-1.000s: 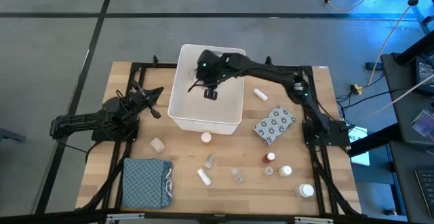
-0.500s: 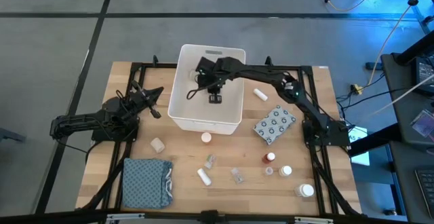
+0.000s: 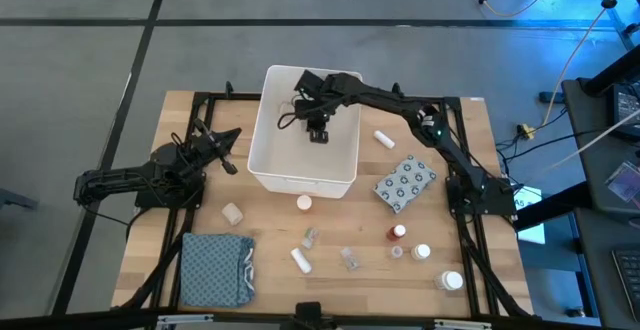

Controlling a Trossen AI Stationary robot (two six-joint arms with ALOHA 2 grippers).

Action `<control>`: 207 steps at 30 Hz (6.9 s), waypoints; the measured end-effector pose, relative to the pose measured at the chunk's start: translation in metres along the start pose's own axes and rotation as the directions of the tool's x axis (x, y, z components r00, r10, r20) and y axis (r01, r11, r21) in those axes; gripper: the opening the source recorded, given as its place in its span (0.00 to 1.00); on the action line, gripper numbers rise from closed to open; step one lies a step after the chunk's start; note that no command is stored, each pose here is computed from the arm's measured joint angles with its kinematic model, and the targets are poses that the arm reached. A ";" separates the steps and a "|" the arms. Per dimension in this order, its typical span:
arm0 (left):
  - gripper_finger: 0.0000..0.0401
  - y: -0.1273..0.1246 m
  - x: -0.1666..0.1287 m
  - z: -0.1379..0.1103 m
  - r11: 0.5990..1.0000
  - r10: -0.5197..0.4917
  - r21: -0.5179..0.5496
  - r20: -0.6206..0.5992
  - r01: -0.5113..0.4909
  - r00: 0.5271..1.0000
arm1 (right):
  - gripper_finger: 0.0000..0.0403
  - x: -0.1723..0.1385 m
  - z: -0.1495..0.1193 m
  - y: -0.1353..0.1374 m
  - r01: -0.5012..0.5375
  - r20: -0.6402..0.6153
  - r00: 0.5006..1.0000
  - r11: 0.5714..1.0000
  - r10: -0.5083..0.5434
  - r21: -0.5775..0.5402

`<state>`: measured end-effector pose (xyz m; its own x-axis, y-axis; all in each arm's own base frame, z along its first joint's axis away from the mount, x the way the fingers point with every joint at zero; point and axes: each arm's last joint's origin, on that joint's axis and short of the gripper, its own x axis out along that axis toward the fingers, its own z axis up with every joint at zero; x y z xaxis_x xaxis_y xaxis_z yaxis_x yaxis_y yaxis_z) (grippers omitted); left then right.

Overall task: Pick & place medical supplies in basket/bin
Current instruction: Put the top rolled brown bandage into the white bin, then put the rolled brown bandage into the white bin

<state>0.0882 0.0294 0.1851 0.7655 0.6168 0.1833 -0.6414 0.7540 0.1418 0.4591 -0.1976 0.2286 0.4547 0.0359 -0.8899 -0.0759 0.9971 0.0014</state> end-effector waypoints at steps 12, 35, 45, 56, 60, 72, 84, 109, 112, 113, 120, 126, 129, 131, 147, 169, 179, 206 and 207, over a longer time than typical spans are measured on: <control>0.02 0.000 0.000 0.000 1.000 0.003 0.000 -0.001 -0.003 1.000 | 0.11 0.040 -0.003 -0.009 0.023 0.003 1.000 0.998 -0.023 0.050; 0.02 0.000 0.000 0.000 1.000 0.004 0.001 -0.001 -0.004 1.000 | 0.17 0.041 0.010 -0.016 0.081 0.144 0.985 0.992 -0.095 0.096; 0.02 0.000 0.000 0.000 1.000 0.004 0.001 -0.002 -0.004 1.000 | 0.34 0.041 0.011 -0.016 0.082 0.149 0.984 0.992 -0.097 0.098; 0.02 0.000 0.000 0.000 1.000 0.004 0.000 -0.001 -0.004 1.000 | 0.40 0.032 0.011 -0.009 0.054 0.102 0.992 0.988 -0.069 0.145; 0.01 0.000 0.000 0.000 1.000 0.004 0.000 -0.001 -0.004 1.000 | 0.40 0.027 0.016 -0.007 0.063 0.140 0.987 0.989 -0.082 0.133; 0.02 0.000 0.000 0.000 1.000 0.004 0.000 -0.001 -0.004 1.000 | 0.40 0.028 0.017 -0.007 0.067 0.152 0.985 0.989 -0.086 0.130; 0.02 0.000 0.000 0.000 1.000 0.004 0.000 -0.001 -0.004 1.000 | 0.53 0.028 0.020 -0.009 0.077 0.182 0.978 0.989 -0.099 0.127; 0.02 0.000 0.000 0.000 1.000 0.006 -0.002 -0.002 -0.006 1.000 | 0.70 -0.050 0.014 0.004 0.181 0.005 0.983 0.979 -0.182 0.089; 0.01 0.000 0.000 0.000 1.000 0.004 -0.024 -0.001 -0.004 1.000 | 0.70 -0.056 -0.003 -0.018 0.265 -0.090 0.962 0.961 -0.257 0.083; 0.02 0.000 0.000 0.000 1.000 0.003 -0.023 -0.001 -0.004 1.000 | 0.70 -0.058 -0.008 -0.024 0.286 -0.114 0.955 0.954 -0.275 0.090; 0.02 0.000 0.000 0.000 1.000 0.007 -0.023 -0.002 -0.007 1.000 | 0.70 -0.068 -0.031 -0.054 0.336 -0.194 0.932 0.931 -0.306 0.143; 0.02 0.000 0.000 0.000 1.000 0.007 -0.023 -0.002 -0.007 1.000 | 0.70 -0.075 -0.038 -0.073 0.454 -0.219 0.881 0.880 -0.419 0.143; 0.01 0.000 0.000 0.000 1.000 0.007 -0.023 -0.002 -0.007 1.000 | 0.70 -0.075 -0.039 -0.074 0.453 -0.215 0.883 0.877 -0.417 0.161; 0.02 0.000 0.000 0.000 1.000 0.007 -0.023 -0.002 -0.007 1.000 | 0.70 -0.075 -0.040 -0.073 0.446 -0.224 0.886 0.880 -0.407 0.162; 0.01 0.000 0.000 0.000 1.000 0.002 -0.023 -0.001 -0.002 1.000 | 0.70 -0.160 0.011 0.045 0.300 0.032 0.952 0.948 -0.305 0.108; 0.01 0.000 0.000 0.000 1.000 0.000 -0.025 0.000 0.000 1.000 | 0.70 -0.202 -0.090 0.258 0.154 0.222 0.962 0.987 -0.158 0.037; 0.05 0.001 0.000 0.004 0.997 -0.004 -0.072 0.036 0.006 0.999 | 0.70 -0.203 -0.178 0.290 0.048 0.592 0.804 0.999 -0.051 0.020; 0.58 -0.002 0.002 0.036 0.884 -0.285 -0.342 0.143 0.318 0.948 | 0.70 -0.173 -0.237 0.264 0.190 0.647 0.719 0.968 -0.253 0.166; 0.58 -0.002 0.003 0.043 0.883 -0.311 -0.328 0.127 0.336 0.942 | 0.70 -0.173 -0.236 0.263 0.193 0.646 0.718 0.966 -0.258 0.171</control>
<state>0.0897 0.0202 0.2269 0.9142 0.3173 0.2522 -0.2923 0.9472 -0.1319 0.1508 0.0428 0.2749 0.9197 -0.1884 -0.3446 0.1665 0.9817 -0.0922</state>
